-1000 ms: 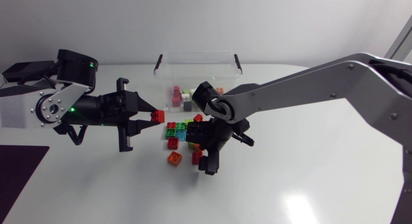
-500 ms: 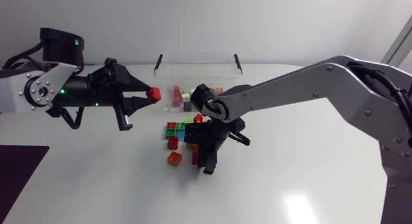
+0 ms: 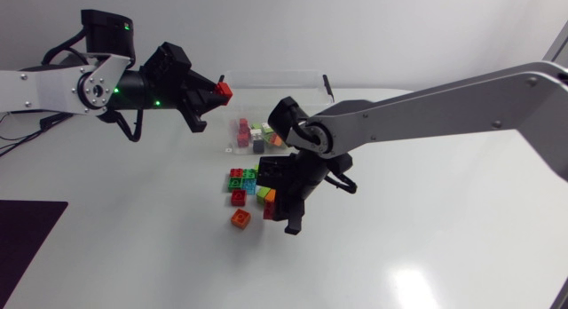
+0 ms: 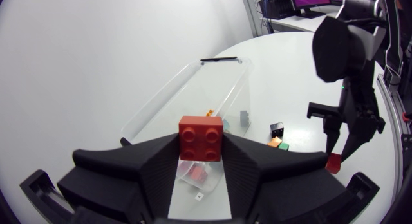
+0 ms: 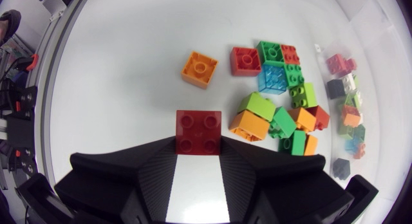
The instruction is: Place the duplo bricks in the container
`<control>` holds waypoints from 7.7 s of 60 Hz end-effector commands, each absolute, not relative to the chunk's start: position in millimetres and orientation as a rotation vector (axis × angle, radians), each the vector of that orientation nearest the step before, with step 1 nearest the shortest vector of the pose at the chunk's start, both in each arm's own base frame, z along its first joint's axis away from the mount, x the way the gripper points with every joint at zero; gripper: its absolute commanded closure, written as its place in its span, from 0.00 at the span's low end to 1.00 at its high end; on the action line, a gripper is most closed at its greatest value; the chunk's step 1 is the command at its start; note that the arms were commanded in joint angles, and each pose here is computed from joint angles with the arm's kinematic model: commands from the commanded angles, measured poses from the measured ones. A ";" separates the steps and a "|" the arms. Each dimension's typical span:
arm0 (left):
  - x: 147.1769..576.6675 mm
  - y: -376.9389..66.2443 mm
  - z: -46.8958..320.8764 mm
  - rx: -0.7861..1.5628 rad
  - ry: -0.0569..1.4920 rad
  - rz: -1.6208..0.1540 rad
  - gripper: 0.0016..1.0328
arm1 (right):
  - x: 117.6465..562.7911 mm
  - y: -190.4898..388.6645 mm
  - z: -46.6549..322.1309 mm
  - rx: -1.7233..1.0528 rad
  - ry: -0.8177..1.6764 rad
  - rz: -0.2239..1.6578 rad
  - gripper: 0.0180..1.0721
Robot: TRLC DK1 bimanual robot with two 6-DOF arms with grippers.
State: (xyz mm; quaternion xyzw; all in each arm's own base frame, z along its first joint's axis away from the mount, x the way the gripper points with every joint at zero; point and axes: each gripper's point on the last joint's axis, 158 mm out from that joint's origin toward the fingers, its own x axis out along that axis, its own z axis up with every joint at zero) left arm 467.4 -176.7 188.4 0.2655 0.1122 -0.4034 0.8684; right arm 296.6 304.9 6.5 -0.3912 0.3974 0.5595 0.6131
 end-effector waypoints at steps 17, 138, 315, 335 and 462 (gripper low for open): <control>531.1 -186.5 194.9 0.394 0.254 -0.758 0.70 | 313.6 292.2 63.9 -0.745 0.832 1.236 0.65; 324.8 -188.6 35.9 0.601 0.863 -0.963 0.07 | 581.6 274.7 175.7 -0.368 0.472 0.739 0.58; 402.8 -225.3 183.7 0.327 0.803 -0.686 0.77 | 454.4 218.8 -45.2 -0.427 1.106 0.508 0.36; 430.9 -232.9 219.3 0.303 0.638 -0.688 0.77 | 448.7 219.5 -51.8 -0.435 1.124 0.515 0.65; 435.8 -169.4 156.2 0.452 0.718 -0.730 0.05 | 475.8 263.5 221.7 -0.330 0.564 0.584 0.66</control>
